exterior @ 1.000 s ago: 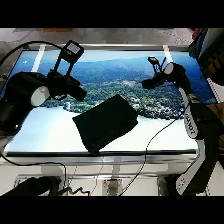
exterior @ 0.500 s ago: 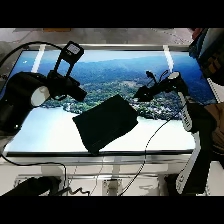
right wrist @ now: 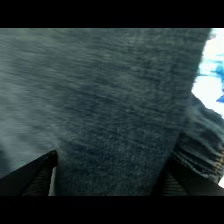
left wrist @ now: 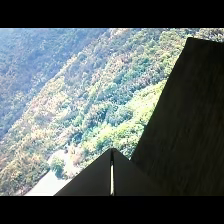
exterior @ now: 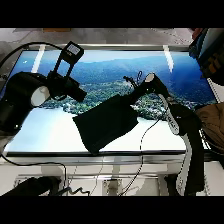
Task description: Fold the clothes and pants, and hang the long-sleeved shirts on hangers.
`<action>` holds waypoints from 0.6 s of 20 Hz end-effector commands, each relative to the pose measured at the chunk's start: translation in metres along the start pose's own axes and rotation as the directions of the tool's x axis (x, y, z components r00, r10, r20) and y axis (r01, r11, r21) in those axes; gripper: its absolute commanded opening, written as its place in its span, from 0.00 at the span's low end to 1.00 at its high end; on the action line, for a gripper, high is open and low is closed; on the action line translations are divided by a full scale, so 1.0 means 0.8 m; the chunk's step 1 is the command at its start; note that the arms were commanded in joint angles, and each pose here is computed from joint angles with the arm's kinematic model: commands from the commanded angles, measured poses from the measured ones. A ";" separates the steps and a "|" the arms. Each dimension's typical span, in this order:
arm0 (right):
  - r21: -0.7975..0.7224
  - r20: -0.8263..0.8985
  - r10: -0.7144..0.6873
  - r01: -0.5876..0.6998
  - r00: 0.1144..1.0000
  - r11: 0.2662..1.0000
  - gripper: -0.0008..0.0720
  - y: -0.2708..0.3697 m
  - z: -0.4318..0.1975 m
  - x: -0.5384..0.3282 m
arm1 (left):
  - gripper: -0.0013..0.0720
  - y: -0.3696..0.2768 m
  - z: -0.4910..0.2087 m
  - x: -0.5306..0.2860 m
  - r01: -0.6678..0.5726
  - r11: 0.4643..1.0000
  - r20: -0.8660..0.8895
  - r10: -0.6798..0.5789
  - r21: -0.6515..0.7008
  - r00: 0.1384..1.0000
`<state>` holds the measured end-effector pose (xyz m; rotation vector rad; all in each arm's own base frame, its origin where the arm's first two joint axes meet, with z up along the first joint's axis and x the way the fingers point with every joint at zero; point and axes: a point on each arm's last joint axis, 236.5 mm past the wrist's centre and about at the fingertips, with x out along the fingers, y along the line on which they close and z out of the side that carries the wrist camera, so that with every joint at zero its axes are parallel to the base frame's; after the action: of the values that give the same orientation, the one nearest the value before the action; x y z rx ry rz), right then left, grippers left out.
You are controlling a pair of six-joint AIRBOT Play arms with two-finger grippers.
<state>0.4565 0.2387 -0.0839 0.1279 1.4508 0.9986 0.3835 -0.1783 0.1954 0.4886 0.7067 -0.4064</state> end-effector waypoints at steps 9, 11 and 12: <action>-0.025 0.000 -0.294 0.293 0.956 0.956 0.95 -0.050 0.013 -0.043 | 0.04 -0.003 -0.006 0.011 0.005 1.000 -0.028 -0.004 0.004 1.000; -0.027 0.022 -0.301 0.302 0.953 0.953 0.95 -0.042 0.018 -0.055 | 0.04 -0.004 -0.008 0.016 0.006 1.000 -0.036 -0.006 0.006 0.999; -0.033 0.040 -0.309 0.310 0.950 0.950 0.95 -0.038 0.023 -0.062 | 0.04 -0.005 -0.008 0.017 0.007 1.000 -0.040 -0.007 0.007 0.999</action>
<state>0.4926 0.1979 -0.0749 -0.1063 1.3960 0.7747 0.3862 -0.1797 0.1845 0.4975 0.7359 -0.4065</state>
